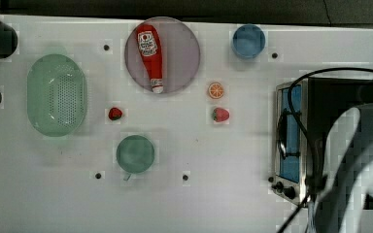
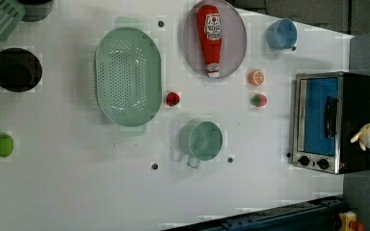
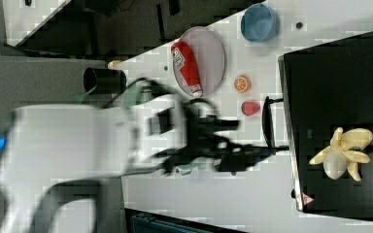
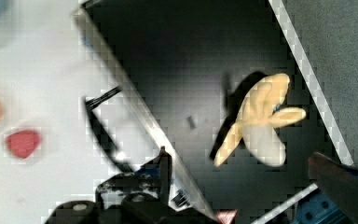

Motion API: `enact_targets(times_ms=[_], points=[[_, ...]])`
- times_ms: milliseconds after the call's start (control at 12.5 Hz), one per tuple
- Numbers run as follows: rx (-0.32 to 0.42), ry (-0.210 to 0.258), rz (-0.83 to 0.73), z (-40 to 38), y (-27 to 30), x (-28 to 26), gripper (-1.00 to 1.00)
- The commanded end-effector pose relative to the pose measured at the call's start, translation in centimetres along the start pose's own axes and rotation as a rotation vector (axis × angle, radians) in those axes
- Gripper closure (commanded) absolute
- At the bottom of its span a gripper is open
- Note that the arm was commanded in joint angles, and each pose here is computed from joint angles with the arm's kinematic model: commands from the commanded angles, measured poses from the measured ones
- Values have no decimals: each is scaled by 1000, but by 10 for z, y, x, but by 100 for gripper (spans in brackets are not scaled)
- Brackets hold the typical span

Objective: Pick banana from table and place on oven.

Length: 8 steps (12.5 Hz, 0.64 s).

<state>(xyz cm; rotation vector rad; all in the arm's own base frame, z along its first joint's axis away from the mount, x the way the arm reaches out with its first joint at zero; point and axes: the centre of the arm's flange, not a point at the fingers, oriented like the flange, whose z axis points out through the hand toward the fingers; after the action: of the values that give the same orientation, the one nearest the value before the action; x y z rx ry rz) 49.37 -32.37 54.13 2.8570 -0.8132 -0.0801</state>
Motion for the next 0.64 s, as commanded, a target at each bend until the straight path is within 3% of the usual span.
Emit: enact_targets(times_ms=[80, 320, 640], points=[[54, 3, 154, -82, -38, -42, -100], [49, -44, 312, -115, -114, -83, -100], [71, -6, 455, -146, -189, -121, -100]])
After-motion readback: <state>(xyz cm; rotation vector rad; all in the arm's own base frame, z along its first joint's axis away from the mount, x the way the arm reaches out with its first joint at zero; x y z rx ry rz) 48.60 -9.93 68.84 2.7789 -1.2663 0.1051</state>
